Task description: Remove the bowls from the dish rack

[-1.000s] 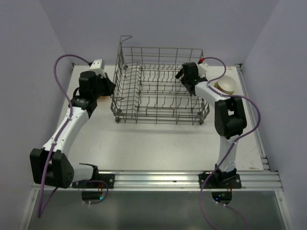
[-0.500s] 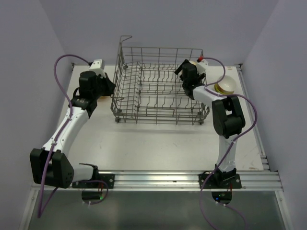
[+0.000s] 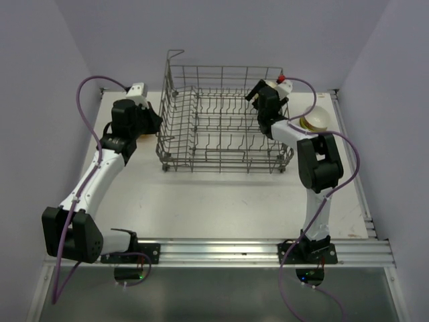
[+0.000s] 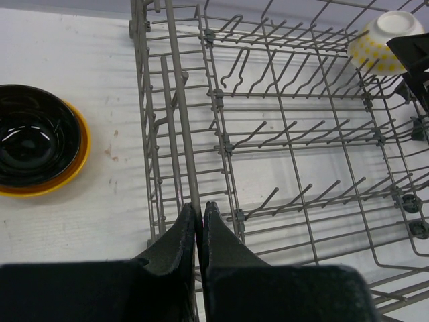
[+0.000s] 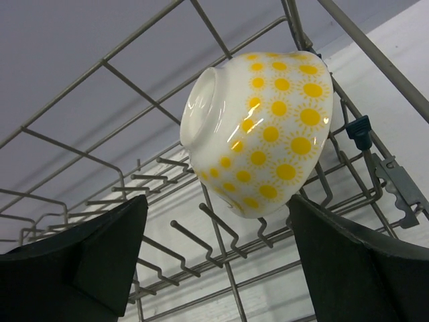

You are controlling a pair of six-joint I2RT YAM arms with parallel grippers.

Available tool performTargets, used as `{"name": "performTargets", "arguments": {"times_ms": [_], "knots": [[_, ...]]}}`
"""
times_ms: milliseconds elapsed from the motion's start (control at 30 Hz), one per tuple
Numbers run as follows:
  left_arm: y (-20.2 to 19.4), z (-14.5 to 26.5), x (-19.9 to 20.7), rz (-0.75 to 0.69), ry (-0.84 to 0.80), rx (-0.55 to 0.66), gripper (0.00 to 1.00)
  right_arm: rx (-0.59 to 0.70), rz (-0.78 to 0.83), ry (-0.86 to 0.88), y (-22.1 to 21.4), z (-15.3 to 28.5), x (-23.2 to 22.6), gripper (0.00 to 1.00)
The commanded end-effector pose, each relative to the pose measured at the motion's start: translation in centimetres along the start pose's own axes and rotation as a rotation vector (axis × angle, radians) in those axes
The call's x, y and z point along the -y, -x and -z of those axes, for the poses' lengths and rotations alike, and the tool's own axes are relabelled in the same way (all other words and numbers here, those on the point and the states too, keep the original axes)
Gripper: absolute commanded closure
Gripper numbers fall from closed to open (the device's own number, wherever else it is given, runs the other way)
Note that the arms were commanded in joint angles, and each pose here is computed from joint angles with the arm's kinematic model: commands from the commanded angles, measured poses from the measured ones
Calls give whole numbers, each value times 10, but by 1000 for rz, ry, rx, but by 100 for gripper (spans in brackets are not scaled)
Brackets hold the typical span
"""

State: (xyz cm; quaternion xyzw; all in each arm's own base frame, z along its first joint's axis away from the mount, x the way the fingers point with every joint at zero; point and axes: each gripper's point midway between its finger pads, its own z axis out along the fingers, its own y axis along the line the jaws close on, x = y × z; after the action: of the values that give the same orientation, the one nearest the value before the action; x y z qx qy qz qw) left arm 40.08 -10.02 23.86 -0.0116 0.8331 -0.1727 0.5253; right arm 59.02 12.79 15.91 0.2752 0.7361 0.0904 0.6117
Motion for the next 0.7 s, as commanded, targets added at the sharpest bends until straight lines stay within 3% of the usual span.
{"name": "performTargets", "arguments": {"times_ms": [0,67,300,500,667], "knots": [[-9,-2,33,-75,-153,-45,100,36,-142,155,23,-11,-30,12],[-11,-3,34,-75,-157,-48,100,18,-179,179,23,-21,-25,20],[-11,-3,36,-87,-167,-48,100,6,-279,281,28,-27,-32,29],[-12,-4,36,-93,-169,-53,100,-16,-387,395,33,-27,-35,54],[-13,-4,37,-97,-169,-55,100,-19,-393,408,35,-31,-33,58]]}}
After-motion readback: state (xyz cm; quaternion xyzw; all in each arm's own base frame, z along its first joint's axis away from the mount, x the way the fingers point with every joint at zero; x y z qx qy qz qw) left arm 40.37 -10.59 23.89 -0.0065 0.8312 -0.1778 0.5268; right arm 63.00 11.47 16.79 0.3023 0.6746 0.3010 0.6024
